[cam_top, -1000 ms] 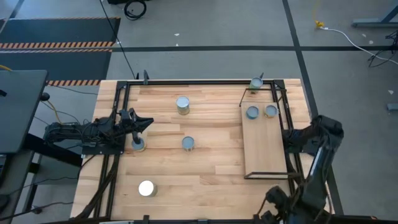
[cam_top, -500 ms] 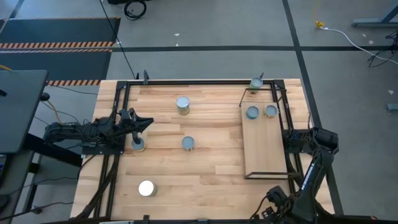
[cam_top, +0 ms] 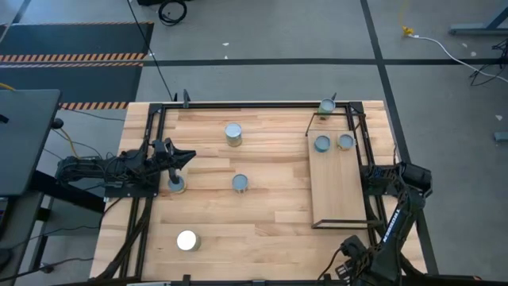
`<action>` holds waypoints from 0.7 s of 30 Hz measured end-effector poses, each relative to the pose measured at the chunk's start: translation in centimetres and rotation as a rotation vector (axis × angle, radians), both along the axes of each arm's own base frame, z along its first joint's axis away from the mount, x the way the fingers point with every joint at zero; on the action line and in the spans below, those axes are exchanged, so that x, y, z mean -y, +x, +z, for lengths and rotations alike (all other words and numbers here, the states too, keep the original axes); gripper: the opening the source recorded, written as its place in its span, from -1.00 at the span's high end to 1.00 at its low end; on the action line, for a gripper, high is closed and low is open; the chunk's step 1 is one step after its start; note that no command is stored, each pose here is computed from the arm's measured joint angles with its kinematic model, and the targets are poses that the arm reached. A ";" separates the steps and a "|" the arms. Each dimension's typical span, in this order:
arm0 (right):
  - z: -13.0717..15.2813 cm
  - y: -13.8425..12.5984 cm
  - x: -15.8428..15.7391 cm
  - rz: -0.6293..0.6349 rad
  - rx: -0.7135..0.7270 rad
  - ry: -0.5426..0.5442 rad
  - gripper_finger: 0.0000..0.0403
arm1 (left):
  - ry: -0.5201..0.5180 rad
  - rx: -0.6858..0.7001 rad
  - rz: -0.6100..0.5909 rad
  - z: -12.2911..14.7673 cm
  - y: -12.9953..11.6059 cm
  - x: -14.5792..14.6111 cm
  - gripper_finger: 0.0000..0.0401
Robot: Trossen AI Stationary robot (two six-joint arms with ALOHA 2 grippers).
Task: Pick and place cans onto a shelf
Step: Put the canned mix fruit on the shelf
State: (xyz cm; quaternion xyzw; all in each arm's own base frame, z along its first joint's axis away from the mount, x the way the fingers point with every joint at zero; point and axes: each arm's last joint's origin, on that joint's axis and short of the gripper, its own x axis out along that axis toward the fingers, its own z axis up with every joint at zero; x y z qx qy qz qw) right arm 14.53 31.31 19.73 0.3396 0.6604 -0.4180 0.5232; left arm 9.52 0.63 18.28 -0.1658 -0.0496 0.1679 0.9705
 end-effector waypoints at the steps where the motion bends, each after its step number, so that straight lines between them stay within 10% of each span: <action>1: 0.0 0.0 0.0 0.000 -0.001 0.001 0.20 | 0.000 0.000 0.000 0.0 0.0 0.0 0.82; 21: 2.2 3.3 -0.1 0.020 0.105 0.099 0.96 | 0.000 0.001 0.000 0.0 0.0 0.0 0.82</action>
